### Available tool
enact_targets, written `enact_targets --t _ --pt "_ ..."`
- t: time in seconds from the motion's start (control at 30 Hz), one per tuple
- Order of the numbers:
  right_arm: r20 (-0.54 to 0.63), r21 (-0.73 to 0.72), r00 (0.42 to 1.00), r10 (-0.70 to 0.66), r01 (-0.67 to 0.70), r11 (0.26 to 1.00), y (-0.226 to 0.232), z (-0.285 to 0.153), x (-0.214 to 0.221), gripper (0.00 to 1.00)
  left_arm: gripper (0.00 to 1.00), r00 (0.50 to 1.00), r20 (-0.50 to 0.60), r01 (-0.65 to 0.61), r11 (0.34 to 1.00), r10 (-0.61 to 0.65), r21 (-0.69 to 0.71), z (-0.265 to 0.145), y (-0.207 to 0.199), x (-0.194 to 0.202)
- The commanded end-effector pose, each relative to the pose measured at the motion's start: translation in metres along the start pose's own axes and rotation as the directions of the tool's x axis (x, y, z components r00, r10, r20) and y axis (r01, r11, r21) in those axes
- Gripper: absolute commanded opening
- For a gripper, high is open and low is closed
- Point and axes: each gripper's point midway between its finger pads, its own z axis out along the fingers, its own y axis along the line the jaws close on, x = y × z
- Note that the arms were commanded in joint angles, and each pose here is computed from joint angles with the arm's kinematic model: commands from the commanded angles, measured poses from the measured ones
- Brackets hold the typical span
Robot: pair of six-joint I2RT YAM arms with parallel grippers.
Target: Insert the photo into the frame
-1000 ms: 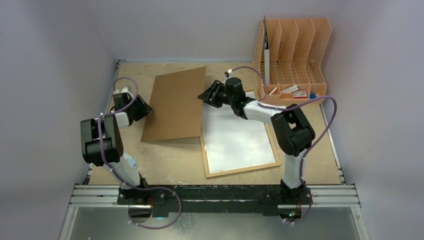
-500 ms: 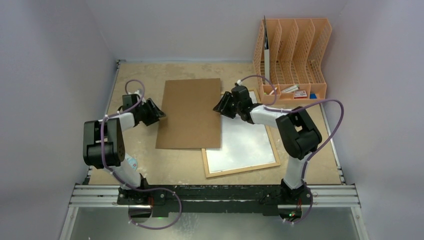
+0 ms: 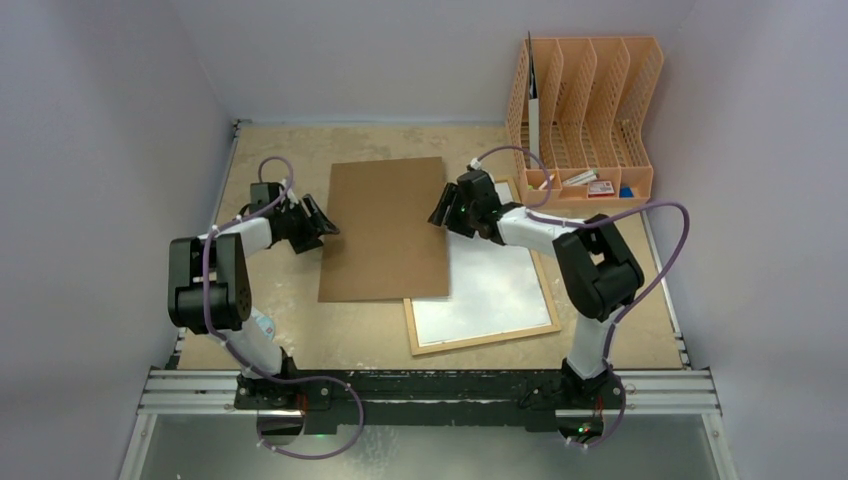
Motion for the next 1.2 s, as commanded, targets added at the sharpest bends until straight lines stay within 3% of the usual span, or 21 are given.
enact_targets --t 0.0,0.33,0.73,0.9,1.17 --pt "0.025 -0.024 0.998 -0.060 0.060 0.998 0.011 0.004 -0.012 0.63 0.62 0.946 -0.288 0.068 0.960 -0.148 -0.270 -0.003 0.064 0.096" --pt "-0.042 -0.146 0.995 -0.093 0.086 0.986 0.030 0.015 0.001 0.62 0.62 0.936 -0.308 0.083 0.958 -0.169 -0.274 0.003 0.070 0.105" --pt "0.078 -0.523 0.989 -0.122 0.145 0.840 0.114 -0.076 -0.023 0.55 0.55 0.934 -0.316 0.084 0.963 -0.165 -0.255 0.003 0.067 0.107" --pt "-0.004 -0.601 0.991 -0.131 0.102 0.793 0.118 -0.073 -0.006 0.50 0.54 0.938 -0.312 0.075 0.966 -0.154 -0.249 0.004 0.066 0.103" --pt "-0.104 -0.594 0.987 -0.125 0.039 0.804 0.116 -0.046 0.005 0.36 0.53 0.942 -0.308 0.063 0.971 -0.134 -0.231 0.005 0.061 0.096"
